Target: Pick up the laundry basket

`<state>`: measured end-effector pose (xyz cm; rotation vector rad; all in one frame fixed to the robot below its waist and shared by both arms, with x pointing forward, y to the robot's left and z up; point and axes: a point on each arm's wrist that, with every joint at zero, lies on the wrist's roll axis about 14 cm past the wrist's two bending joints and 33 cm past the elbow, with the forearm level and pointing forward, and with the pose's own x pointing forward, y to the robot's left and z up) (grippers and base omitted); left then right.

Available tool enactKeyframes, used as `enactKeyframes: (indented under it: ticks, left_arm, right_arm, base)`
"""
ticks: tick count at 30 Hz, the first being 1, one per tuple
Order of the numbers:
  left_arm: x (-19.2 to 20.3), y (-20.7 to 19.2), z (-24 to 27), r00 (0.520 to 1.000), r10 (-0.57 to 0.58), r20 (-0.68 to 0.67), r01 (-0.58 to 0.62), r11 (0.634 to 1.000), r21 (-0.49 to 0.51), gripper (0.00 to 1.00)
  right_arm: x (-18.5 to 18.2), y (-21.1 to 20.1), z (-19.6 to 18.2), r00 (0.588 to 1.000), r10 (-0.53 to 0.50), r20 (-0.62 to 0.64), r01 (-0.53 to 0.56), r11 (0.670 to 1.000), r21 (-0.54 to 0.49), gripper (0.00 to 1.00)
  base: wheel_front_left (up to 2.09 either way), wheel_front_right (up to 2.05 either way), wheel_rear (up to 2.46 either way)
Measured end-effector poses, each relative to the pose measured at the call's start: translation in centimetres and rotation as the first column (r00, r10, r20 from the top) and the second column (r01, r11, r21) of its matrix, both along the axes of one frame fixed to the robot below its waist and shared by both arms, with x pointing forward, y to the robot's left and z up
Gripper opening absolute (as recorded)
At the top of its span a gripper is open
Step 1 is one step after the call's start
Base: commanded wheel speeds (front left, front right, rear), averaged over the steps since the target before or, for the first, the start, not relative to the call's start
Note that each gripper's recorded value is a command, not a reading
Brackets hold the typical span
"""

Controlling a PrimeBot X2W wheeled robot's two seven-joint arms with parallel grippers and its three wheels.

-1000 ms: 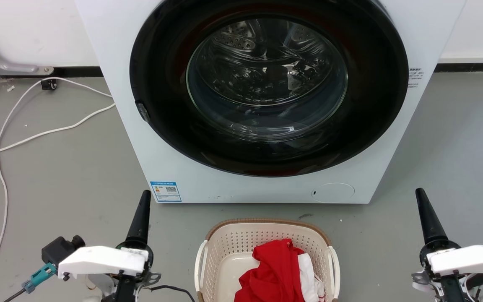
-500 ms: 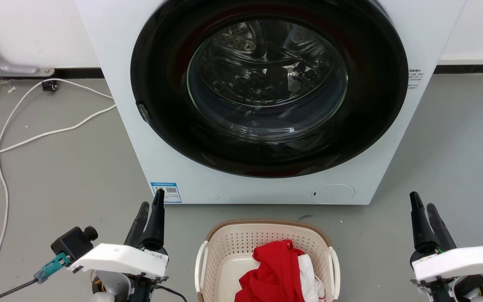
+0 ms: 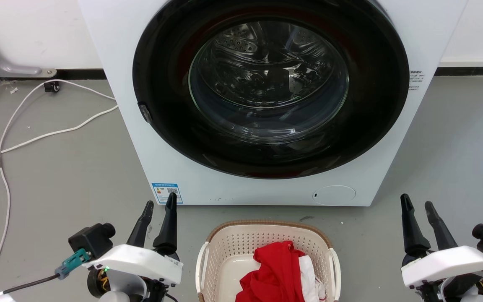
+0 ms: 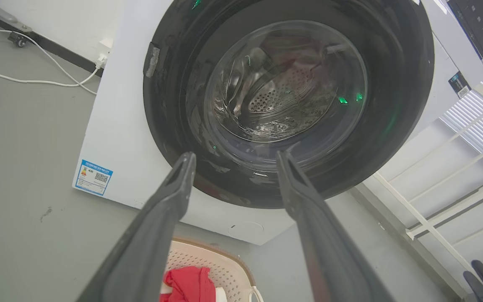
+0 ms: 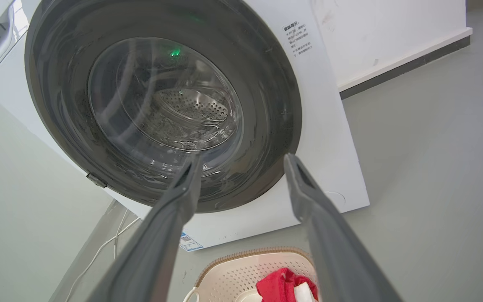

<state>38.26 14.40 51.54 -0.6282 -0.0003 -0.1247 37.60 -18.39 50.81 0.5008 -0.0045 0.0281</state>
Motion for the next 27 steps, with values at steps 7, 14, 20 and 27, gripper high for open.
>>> enactKeyframes:
  ticks: [7,14,20,27]
  left_arm:
    - [0.1,-0.7,0.2,1.0,-0.02,0.024,0.017,0.994,0.108,1.0]
    - [0.1,-1.3,0.3,0.998,-0.039,0.041,0.03,0.98,0.199,1.0]
    - [0.0,-1.7,0.3,0.997,-0.049,0.054,0.033,0.962,0.269,1.0]
    - [-0.2,-1.8,0.3,0.996,-0.057,0.069,0.03,0.939,0.342,1.0]
  right_arm:
    - [0.0,0.2,0.2,1.0,0.014,0.005,-0.013,0.995,-0.098,1.0]
    - [-0.2,0.4,0.3,1.0,0.024,0.005,-0.023,0.983,-0.184,1.0]
    - [-0.3,0.7,0.2,0.999,0.038,0.0,-0.036,0.968,-0.25,1.0]
    - [-0.4,1.0,0.1,0.999,0.052,-0.008,-0.052,0.947,-0.317,1.0]
  base:
    - [0.0,0.0,0.0]
    - [0.0,0.0,0.0]
    - [0.0,0.0,0.0]
    - [0.0,0.0,0.0]
